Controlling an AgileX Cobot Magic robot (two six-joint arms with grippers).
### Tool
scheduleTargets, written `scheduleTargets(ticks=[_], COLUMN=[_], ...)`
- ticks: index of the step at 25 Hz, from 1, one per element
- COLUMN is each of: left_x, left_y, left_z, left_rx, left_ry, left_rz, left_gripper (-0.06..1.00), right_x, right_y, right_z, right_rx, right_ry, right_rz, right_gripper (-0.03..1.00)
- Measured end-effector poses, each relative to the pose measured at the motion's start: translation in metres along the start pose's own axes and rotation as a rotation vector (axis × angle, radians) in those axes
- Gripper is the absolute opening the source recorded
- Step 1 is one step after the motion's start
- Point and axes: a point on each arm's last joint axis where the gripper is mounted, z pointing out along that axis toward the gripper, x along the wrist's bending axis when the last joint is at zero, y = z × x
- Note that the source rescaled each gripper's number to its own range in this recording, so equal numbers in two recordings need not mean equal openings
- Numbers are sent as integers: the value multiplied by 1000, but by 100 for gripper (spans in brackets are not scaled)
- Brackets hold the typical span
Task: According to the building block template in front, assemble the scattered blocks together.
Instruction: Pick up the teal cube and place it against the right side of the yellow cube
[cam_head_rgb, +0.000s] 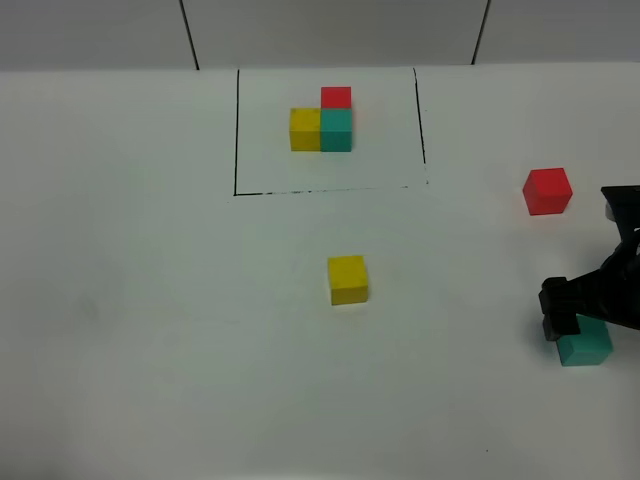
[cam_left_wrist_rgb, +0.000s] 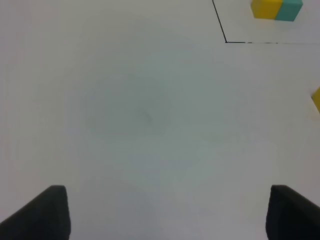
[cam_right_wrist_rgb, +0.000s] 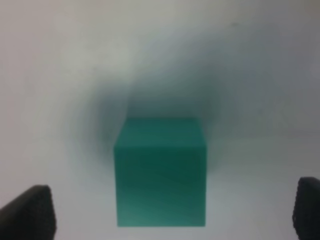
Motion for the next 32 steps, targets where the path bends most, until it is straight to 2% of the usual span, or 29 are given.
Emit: scheduleTargets(ticks=[10,18,21,24,27,32], left_x=[0,0,0,0,0,0], left_y=[0,0,0,0,0,0], left_z=[0,0,0,0,0,0], left_rx=[0,0,0,0,0,0], left_ry=[0,0,0,0,0,0], left_rz=[0,-2,-2,-2,-2,-2], left_gripper=[88,88,88,88,88,88], right_x=[1,1,1,1,1,-1], right_y=[1,0,2,2,1,0], right_z=[24,39,41,42,42,40], right_rx=[71,118,103,96,106,138], right_ry=[9,12,11,11,11,-14], right_rz=[14,15,16,16,16,-29], right_gripper=[87,69,60,40,0,2])
